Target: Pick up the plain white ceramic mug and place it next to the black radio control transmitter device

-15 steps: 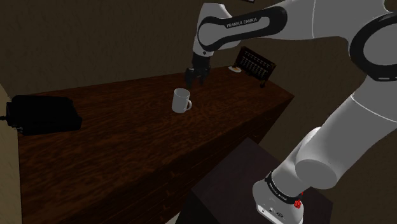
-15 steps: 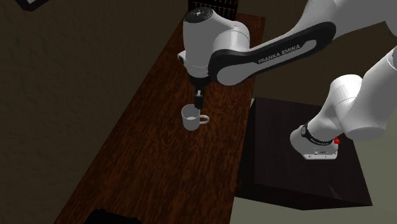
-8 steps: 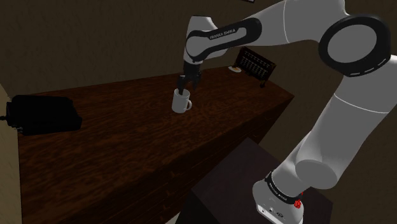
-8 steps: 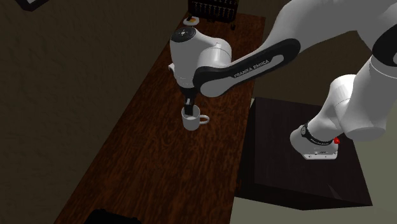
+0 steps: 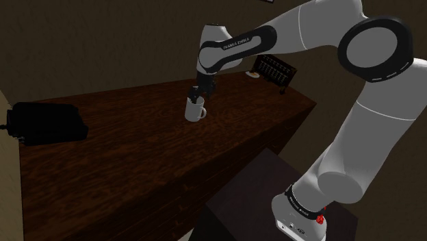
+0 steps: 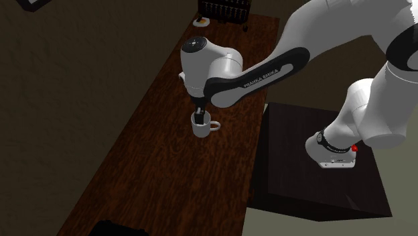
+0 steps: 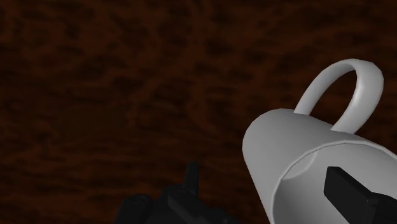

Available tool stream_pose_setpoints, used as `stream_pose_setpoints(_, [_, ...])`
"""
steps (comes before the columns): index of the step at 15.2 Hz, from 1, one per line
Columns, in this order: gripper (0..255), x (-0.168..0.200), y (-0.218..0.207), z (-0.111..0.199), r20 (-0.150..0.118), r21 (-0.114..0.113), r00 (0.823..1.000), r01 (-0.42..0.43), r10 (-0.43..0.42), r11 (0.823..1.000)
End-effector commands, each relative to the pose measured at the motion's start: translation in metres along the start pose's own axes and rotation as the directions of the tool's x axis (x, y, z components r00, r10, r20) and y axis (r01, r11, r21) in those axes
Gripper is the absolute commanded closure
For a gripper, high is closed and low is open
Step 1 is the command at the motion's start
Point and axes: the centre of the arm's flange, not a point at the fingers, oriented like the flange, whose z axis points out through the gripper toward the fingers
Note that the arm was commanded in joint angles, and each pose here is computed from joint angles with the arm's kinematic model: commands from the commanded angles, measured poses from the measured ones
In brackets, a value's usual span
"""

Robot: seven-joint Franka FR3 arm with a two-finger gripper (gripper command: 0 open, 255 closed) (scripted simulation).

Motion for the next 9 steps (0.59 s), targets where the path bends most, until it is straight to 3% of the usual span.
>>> stream_pose_setpoints(1, [0,0.0,0.0,0.0002,0.0,0.0,1.0,0.0,0.0,1.0])
stream_pose_setpoints(4, [0,0.0,0.0,0.0002,0.0,0.0,1.0,0.0,0.0,1.0])
stream_pose_setpoints(5, [255,0.0,0.0,0.0002,0.0,0.0,1.0,0.0,0.0,1.0])
stream_pose_setpoints(9, [255,0.0,0.0,0.0002,0.0,0.0,1.0,0.0,0.0,1.0])
